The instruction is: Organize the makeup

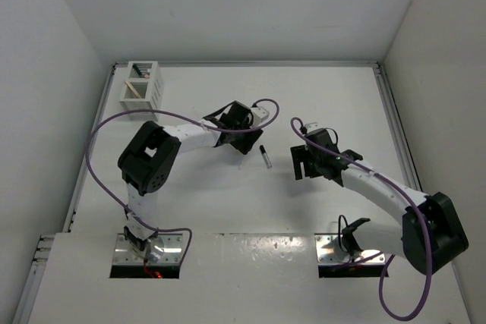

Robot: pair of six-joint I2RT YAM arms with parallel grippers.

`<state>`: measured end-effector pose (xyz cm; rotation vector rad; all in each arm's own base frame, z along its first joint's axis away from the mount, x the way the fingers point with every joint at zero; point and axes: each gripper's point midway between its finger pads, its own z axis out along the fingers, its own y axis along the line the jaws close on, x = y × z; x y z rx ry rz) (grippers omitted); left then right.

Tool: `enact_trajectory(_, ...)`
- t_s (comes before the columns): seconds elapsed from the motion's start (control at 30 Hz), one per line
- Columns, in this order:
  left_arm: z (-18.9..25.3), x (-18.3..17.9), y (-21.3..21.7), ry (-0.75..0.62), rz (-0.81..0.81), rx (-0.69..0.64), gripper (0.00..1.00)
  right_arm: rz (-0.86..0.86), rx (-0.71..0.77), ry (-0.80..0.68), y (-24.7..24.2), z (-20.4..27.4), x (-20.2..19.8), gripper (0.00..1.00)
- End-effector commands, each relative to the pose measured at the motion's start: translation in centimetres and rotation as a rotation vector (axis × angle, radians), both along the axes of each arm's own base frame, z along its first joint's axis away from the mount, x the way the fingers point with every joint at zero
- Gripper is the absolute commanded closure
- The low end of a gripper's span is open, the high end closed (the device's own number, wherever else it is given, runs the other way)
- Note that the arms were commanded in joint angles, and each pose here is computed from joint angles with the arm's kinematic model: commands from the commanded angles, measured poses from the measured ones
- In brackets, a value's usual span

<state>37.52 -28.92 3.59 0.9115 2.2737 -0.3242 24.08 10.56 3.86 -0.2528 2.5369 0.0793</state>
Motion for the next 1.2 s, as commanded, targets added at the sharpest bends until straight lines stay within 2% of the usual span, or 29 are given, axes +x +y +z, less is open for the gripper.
enact_trajectory(0.0, -1.3, -0.7, -0.5, 0.014, -0.02, 0.061, 0.4, -0.027, 0.013, -0.038, 0.0, 0.7, 0.8, 0.24)
enact_trajectory(0.17, -2.4, -1.5, -0.4, 0.023, -0.034, 0.095, 0.4, -0.011, 0.003, -0.036, 0.0, 0.7, 1.1, 0.24)
enact_trajectory(0.27, -3.2, -1.5, 0.6, 0.022, -0.006, 0.142, 0.55, -0.008, 0.011, -0.04, 0.1, 0.9, 1.2, 0.24)
enact_trajectory(0.3, -3.2, -1.5, 0.6, 0.022, -0.006, 0.142, 0.62, -0.009, 0.007, -0.027, 0.1, 0.6, 1.1, 0.24)
enact_trajectory(0.33, -3.6, -1.6, 0.7, 0.03, -0.007, 0.149, 0.76, -0.008, 0.009, -0.031, 0.1, 0.7, 1.3, 0.24)
enact_trajectory(0.4, -3.7, -1.1, 1.7, 0.045, 0.015, 0.149, 0.86, -0.005, 0.007, -0.034, 0.1, 0.8, 1.3, 0.24)
enact_trajectory(0.43, -3.8, -1.3, 1.5, 0.055, 0.016, 0.136, 0.95, -0.008, 0.004, -0.032, 0.0, 0.7, 1.3, 0.24)
enact_trajectory(0.47, -3.9, -1.1, 2.1, 0.063, 0.028, 0.141, 0.99, -0.006, 0.003, -0.032, 0.0, 0.8, 1.4, 0.24)
enact_trajectory(0.67, -2.4, -0.3, 2.8, 0.102, 0.039, 0.064, 1.0, -0.001, -0.001, -0.027, 0.0, 0.9, 1.5, 0.24)
enact_trajectory(0.7, -1.6, 0.4, 3.3, 0.109, 0.046, 0.029, 1.0, -0.001, -0.002, -0.029, 0.1, 0.9, 1.6, 0.24)
enact_trajectory(0.73, -0.5, 0.2, 2.3, 0.14, -0.003, -0.06, 1.0, -0.001, 0.002, -0.03, 0.1, 1.0, 1.7, 0.24)
enact_trajectory(0.87, 6.4, 0.6, 1.6, 0.155, -0.142, -0.343, 1.0, 0.022, 0.012, -0.04, 0.5, 1.2, 2.0, 0.24)
enact_trajectory(0.93, 11.2, 1.3, 1.7, 0.089, -0.229, -0.472, 1.0, 0.032, 0.018, -0.048, 0.6, 1.4, 2.3, 0.24)
enact_trajectory(1.0, 15.5, 2.0, 2.0, 0.023, -0.29, -0.567, 1.0, 0.051, 0.053, -0.083, 1.3, 2.3, 3.1, 0.24)
enact_trajectory(1.17, 23.2, 3.7, 3.0, -0.096, -0.314, -0.733, 1.0, 0.114, 0.113, -0.133, 3.2, 4.3, 4.8, 0.24)
